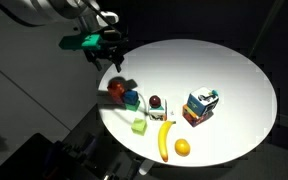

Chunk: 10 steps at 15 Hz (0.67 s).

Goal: Put the orange block on the table

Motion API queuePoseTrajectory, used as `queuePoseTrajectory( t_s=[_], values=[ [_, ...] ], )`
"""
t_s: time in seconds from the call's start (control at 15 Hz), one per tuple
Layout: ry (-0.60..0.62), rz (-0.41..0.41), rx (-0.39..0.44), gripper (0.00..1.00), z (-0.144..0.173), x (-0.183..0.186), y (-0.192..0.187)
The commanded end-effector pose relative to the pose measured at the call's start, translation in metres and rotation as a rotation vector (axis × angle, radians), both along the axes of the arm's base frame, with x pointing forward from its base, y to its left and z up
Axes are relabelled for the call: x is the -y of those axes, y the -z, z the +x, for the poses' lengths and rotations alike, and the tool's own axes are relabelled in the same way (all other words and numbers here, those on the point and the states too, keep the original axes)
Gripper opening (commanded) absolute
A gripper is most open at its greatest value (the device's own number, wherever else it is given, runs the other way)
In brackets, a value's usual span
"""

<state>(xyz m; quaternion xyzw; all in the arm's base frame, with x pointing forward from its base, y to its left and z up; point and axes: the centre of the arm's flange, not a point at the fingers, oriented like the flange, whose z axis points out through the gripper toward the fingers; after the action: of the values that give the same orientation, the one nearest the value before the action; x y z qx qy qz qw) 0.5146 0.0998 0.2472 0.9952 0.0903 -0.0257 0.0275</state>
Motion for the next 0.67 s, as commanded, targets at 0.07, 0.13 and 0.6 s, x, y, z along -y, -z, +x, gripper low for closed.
queuePoseTrajectory(
  t_s=[0.07,0.13,0.6],
  values=[
    [0.017,0.002,0.04,1.0,0.0092,-0.0067,0.0085],
    [0.018,0.007,0.044,1.0,0.0094,-0.0069,0.0087],
    [0.0,0.012,0.024,1.0,0.0023,-0.0037,0.0123]
  ],
)
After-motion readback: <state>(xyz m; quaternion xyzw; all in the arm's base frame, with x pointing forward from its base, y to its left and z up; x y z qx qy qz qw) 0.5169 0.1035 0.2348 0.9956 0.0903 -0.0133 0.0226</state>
